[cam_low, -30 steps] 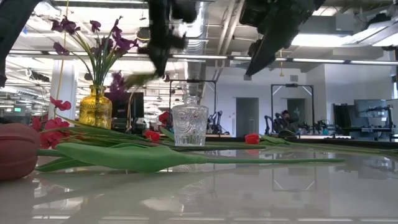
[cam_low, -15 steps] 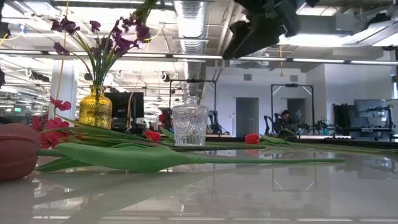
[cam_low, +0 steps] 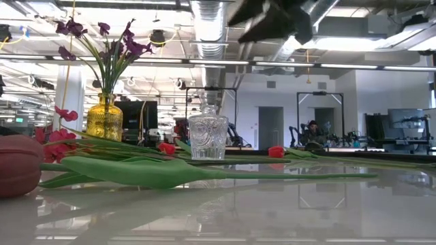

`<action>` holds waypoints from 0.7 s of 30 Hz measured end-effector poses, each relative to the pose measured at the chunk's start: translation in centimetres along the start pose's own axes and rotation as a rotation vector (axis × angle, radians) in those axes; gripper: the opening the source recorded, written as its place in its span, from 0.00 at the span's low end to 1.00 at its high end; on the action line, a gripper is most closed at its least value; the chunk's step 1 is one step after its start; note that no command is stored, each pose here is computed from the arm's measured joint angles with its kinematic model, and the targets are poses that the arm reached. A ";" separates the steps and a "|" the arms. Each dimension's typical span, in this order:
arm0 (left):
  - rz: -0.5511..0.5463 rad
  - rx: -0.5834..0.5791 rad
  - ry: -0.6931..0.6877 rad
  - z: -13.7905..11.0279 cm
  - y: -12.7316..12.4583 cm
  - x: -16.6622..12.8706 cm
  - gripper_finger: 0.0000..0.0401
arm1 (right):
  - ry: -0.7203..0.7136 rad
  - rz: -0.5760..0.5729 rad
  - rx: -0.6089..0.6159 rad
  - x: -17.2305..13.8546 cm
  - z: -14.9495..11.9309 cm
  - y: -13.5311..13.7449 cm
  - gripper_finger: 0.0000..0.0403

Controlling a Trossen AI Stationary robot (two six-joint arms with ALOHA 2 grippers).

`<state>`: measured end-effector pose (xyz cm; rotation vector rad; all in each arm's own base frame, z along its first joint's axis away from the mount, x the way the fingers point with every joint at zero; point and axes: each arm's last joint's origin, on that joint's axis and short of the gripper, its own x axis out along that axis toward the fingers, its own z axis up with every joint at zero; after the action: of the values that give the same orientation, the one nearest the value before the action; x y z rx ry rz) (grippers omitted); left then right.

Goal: Sort flowers into vase by color
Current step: Put the violet flower into the yellow vase

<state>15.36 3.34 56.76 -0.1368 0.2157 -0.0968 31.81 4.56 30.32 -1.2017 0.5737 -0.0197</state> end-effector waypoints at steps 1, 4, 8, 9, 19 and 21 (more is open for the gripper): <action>0.007 -0.050 0.049 -0.5 -0.1 0.3 0.00 | 0.028 -0.047 -0.084 -0.3 0.6 0.0 0.68; 0.106 -0.178 0.160 -2.2 0.0 2.4 0.00 | 0.067 -0.156 -0.312 -1.4 2.2 -0.1 0.68; 0.229 -0.354 0.327 -5.8 0.9 6.5 0.00 | 0.065 -0.299 -0.448 -2.3 3.9 -0.9 0.68; 0.241 -0.406 0.362 -6.7 1.1 7.5 0.00 | 0.063 -0.336 -0.464 -2.4 4.3 -1.1 0.68; 0.217 -0.639 0.466 -12.7 0.5 13.4 0.00 | 0.088 -0.512 -0.744 -0.5 7.8 0.9 0.68; 0.207 -0.662 0.467 -13.3 0.4 14.2 0.00 | 0.107 -0.514 -0.805 0.7 8.4 1.5 0.68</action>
<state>26.29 0.47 40.88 -0.7523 0.7242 0.1567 35.56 12.23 30.68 -2.1220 0.3490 -0.3143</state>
